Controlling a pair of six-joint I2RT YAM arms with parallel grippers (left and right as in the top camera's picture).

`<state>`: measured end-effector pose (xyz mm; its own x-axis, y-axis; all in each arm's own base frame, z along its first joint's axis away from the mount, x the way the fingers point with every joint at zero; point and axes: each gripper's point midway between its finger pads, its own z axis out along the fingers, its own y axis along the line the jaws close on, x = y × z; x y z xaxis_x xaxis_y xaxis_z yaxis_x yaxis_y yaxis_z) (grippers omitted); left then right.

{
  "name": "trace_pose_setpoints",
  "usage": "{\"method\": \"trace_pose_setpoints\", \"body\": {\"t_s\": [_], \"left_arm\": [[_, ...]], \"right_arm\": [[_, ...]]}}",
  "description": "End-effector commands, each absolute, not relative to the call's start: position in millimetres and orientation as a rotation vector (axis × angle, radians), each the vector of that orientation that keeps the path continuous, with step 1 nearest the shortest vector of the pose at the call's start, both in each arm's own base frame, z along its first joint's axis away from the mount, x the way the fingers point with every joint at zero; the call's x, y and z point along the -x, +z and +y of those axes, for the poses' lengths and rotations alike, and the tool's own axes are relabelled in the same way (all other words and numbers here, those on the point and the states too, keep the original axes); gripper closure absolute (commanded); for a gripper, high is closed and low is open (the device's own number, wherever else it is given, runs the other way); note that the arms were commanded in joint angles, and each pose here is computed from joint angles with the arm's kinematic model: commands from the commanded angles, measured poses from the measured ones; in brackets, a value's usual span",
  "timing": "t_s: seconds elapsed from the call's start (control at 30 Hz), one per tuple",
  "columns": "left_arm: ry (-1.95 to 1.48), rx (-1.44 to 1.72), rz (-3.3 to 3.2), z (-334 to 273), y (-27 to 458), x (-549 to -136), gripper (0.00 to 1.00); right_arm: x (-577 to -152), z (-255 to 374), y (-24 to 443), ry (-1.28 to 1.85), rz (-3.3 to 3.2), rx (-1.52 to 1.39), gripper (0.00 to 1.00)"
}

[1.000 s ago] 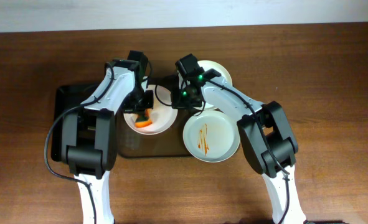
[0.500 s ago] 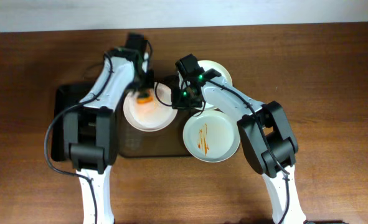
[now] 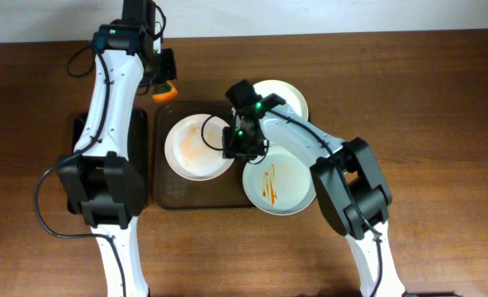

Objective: Clean dirty plates on tray and stack at the side
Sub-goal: 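Lift the sponge away from the plate with the left gripper, then lift the cleaned plate with right gripper and carry it right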

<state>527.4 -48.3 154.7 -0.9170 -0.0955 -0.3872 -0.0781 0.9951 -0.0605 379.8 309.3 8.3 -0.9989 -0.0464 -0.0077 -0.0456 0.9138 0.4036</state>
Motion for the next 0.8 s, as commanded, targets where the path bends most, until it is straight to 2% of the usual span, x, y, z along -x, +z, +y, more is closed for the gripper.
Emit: {"method": "trace_pose_setpoints", "body": {"t_s": [0.0,0.1,0.27,0.4,0.53,0.67,0.77], "left_arm": [[-0.067,0.116,2.731,-52,161,-526,1.0],[-0.06,0.117,2.765,-51,157,-518,1.0],[-0.08,0.116,2.796,-53,155,-511,1.0],[-0.072,0.122,2.798,-50,154,-511,1.0],[-0.069,0.133,2.811,-47,153,-508,1.0],[-0.059,0.162,2.844,-36,151,-501,1.0],[-0.054,0.176,2.855,-31,150,-498,1.0]], "right_arm": [[-380,302,-13,-0.415,-3.172,0.001,0.79],[-383,297,-14,-0.372,-3.194,0.036,0.95],[-383,297,-14,-0.395,-3.178,0.043,0.96],[-387,304,1,-0.541,-3.147,-0.09,0.96],[-394,296,55,-0.557,-3.242,-0.243,0.96],[-404,256,128,-0.292,-3.482,-0.308,0.96],[-407,231,165,-0.04,-3.618,-0.331,0.96]]}}
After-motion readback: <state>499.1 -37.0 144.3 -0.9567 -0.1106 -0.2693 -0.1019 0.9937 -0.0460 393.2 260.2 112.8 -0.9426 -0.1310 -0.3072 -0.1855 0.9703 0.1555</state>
